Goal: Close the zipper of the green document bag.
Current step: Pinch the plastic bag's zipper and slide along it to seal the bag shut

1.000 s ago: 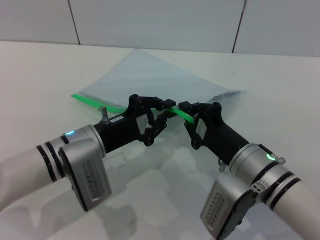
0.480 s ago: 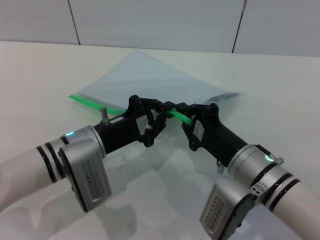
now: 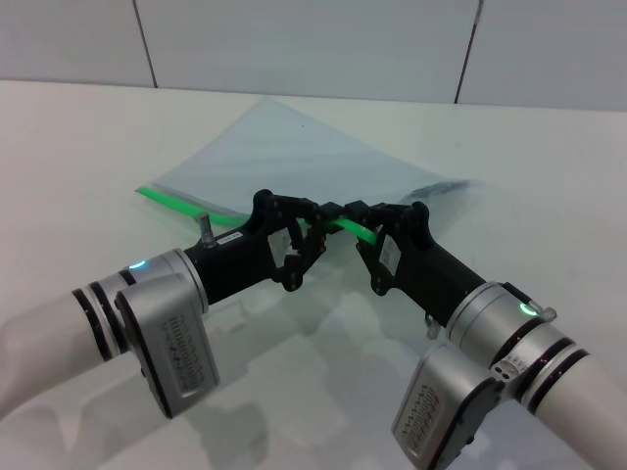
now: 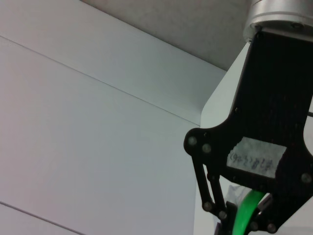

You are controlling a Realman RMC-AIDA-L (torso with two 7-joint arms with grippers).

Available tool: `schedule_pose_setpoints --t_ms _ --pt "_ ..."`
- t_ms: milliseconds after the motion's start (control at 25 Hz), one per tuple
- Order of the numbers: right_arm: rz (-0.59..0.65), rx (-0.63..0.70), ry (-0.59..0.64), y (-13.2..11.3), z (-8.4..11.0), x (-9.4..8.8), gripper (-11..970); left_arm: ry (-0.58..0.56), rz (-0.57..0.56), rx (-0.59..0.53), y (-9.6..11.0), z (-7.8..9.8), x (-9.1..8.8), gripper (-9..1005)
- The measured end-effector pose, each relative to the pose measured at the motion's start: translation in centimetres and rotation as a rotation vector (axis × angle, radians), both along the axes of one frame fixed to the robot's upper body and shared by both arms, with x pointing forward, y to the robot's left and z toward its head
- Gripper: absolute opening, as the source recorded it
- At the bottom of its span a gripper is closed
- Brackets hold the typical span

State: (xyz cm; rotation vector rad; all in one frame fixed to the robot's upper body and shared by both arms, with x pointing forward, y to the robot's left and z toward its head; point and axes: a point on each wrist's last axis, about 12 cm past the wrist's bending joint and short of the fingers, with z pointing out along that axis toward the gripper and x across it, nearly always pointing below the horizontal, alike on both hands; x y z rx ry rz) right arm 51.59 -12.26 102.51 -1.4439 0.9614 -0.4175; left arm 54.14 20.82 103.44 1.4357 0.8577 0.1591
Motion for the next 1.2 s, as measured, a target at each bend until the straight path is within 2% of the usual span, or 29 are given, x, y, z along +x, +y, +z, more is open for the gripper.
schedule_pose_setpoints --t_ms 520,920,1200 --pt "-0.022 0.011 0.002 -0.5 -0.1 -0.1 51 0.008 0.065 -0.021 1.0 -0.2 -0.2 105" --pt "-0.090 0.079 0.002 -2.6 -0.2 0.3 51 0.009 0.181 -0.063 2.9 -0.5 -0.5 130" --pt "-0.205 0.134 -0.005 -4.6 -0.2 0.9 51 0.016 0.289 -0.103 4.5 -0.8 -1.0 147"
